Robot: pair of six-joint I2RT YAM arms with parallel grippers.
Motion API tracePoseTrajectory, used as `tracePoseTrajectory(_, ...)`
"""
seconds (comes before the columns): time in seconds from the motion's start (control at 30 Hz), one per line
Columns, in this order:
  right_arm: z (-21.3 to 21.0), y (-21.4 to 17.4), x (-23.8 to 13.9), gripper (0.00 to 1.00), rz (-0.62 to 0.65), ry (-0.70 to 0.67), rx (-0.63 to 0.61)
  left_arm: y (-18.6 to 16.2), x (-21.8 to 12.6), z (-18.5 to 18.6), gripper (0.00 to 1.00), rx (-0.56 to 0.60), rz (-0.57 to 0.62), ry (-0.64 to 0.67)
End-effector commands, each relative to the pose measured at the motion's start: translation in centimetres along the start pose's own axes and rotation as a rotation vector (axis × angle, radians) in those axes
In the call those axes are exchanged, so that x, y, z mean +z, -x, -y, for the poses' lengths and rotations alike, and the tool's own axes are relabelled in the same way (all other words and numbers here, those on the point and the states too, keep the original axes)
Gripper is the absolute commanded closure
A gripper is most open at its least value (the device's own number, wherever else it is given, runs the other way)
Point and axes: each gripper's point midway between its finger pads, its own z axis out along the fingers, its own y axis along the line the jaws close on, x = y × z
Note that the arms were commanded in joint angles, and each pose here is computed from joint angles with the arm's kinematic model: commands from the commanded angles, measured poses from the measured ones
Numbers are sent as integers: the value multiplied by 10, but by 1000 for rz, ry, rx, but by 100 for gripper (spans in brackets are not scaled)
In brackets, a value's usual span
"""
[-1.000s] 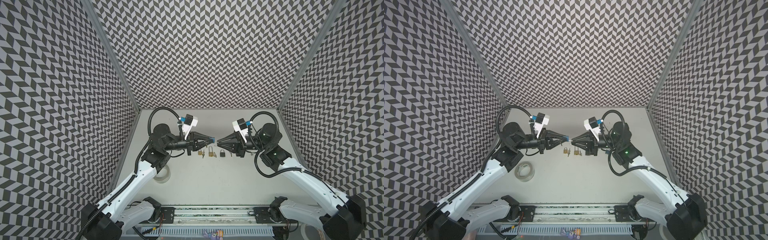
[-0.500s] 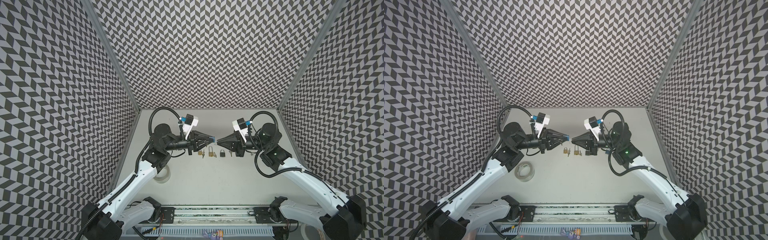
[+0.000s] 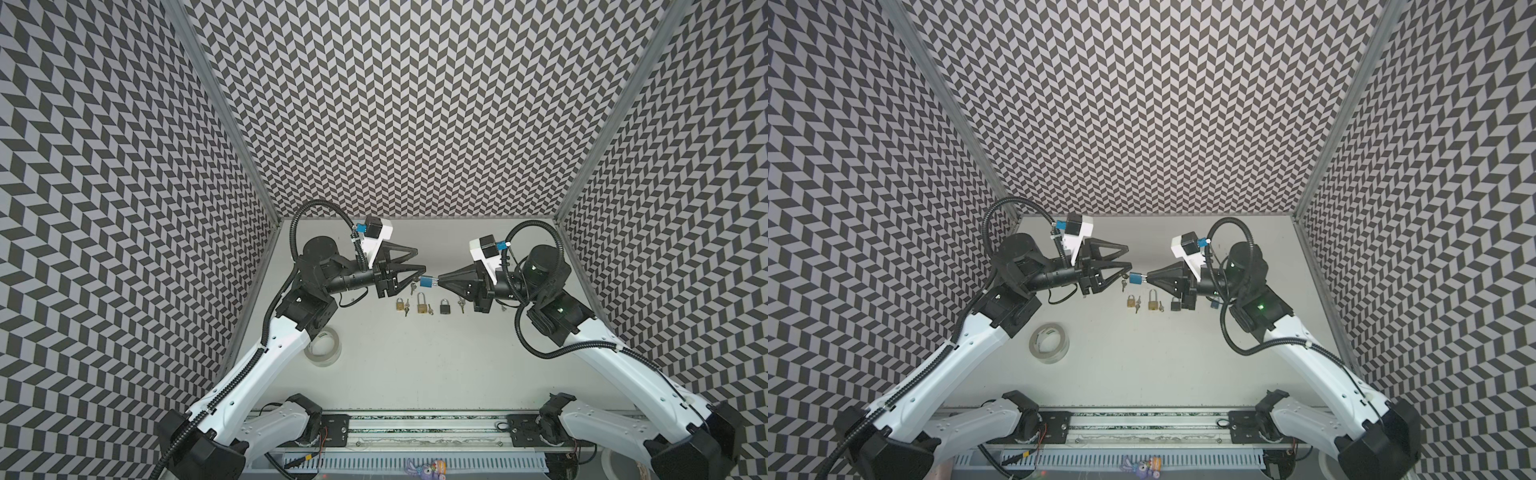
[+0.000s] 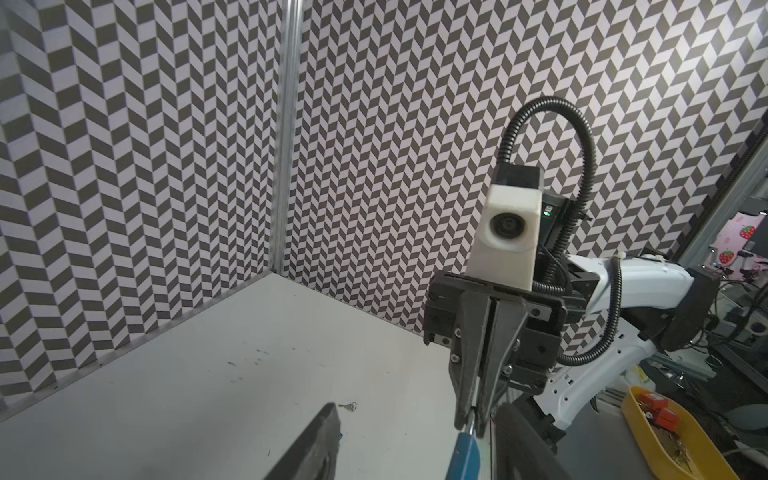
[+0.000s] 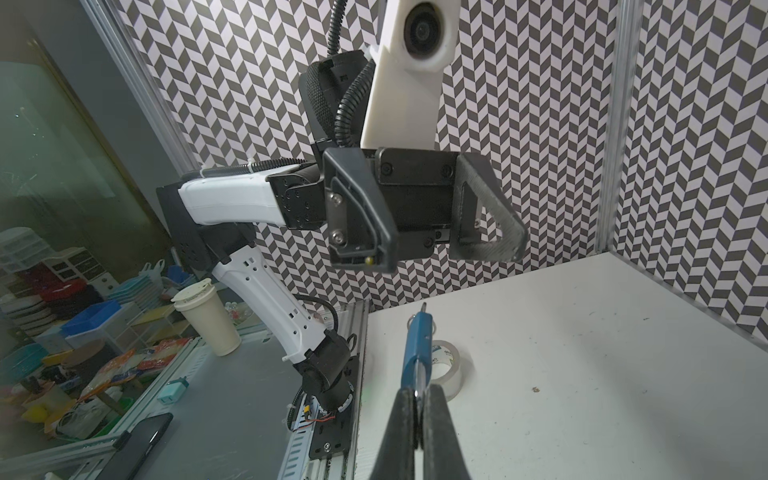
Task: Lock with the key
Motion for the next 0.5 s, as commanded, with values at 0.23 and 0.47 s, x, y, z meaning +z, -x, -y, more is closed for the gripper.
tracePoseTrajectory(0.23,-18,24,-7,100,44,19,-85,-20,6,19,59,41,-101,-128)
tracePoseTrajectory(0.47,-17,21,-7,100,35,18,-80,-27,8,18,59,22,-120,-144)
